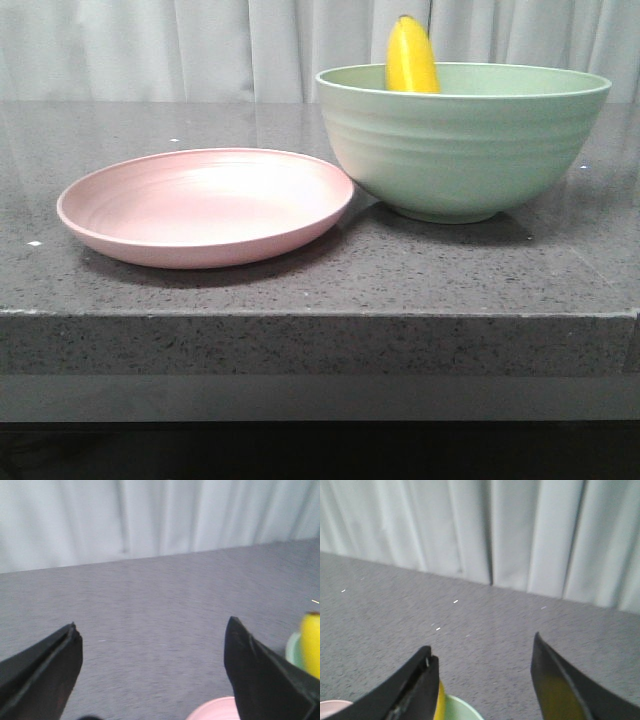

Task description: Transfer banana from pink plate to green bowl

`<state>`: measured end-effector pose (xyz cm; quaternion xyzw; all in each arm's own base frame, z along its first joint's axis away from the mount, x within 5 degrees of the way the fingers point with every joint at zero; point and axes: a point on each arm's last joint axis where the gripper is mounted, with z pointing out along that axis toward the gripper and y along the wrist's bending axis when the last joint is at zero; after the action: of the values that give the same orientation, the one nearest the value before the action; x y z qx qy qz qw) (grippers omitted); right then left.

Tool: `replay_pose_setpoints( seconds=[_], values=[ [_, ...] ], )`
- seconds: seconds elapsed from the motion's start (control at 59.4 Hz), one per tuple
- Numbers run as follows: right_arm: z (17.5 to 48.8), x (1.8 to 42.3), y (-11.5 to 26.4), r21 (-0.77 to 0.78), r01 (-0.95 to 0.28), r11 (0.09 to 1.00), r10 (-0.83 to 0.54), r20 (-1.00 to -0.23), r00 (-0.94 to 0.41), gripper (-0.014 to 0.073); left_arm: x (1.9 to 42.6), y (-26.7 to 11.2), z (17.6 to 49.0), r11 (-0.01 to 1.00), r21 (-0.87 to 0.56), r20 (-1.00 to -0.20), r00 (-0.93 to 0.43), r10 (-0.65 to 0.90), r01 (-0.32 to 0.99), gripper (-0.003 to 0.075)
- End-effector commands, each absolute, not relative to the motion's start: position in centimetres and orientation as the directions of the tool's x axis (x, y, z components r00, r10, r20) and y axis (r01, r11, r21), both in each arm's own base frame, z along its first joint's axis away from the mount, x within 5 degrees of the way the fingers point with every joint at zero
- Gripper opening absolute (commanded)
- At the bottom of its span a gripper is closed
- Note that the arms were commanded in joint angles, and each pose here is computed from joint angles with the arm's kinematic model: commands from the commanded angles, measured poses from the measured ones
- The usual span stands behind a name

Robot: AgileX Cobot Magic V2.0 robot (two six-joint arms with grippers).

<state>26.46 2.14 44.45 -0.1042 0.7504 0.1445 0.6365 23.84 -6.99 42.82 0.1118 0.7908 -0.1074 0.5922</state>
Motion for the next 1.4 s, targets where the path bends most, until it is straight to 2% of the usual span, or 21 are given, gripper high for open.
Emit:
replay_pose_setpoints(
  seconds=[0.0,0.152,0.236,0.354,0.455,0.606,0.926,1.38],
  values=[
    [46.2,23.5,1.8,0.051,-0.321,0.946,0.027,-0.996,-0.081,0.0437,21.7,-4.7,44.9,0.972,-0.037,-0.992,-0.129,-0.006,0.234,0.0563],
    [44.1,20.3,2.4,0.047,-0.334,0.941,0.016,-0.996,-0.093,0.0423,18.4,-3.2,43.3,0.982,-0.036,-0.992,-0.125,-0.013,0.186,0.0559],
    [42.6,18.5,2.8,0.054,-0.343,0.938,0.02,-0.994,-0.103,0.0333,16.5,-2.9,42.2,0.982,-0.036,-0.992,-0.123,-0.013,0.186,0.0506],
    [41.4,15.6,3.2,0.048,-0.354,0.934,0.024,-0.997,-0.073,0.0152,14.1,-2.5,39.9,0.982,-0.037,-0.991,-0.132,-0.012,0.186,0.0339],
    [40.5,13.2,3.5,0.038,-0.371,0.928,0.023,-0.999,-0.045,0.0032,12.2,-2.2,38.4,0.982,-0.036,-0.992,-0.124,-0.013,0.186,0.0187],
    [38.8,10.2,3.5,0.041,-0.382,0.923,0.04,-0.999,-0.011,-0.0057,9.8,-1.9,36.4,0.982,-0.037,-0.995,-0.101,-0.018,0.187,-0.002],
    [34.8,6.7,3.5,0.056,-0.39,0.919,0.065,-0.998,0.01,-0.0079,7.1,-1.5,34.7,0.98,-0.044,-0.998,-0.046,-0.036,0.192,-0.002],
    [34.6,6.5,3.5,0.055,-0.391,0.919,0.065,-0.998,0.014,-0.0079,7.0,-1.5,34.6,0.98,-0.044,-0.998,-0.045,-0.036,0.192,-0.002]
  ],
)
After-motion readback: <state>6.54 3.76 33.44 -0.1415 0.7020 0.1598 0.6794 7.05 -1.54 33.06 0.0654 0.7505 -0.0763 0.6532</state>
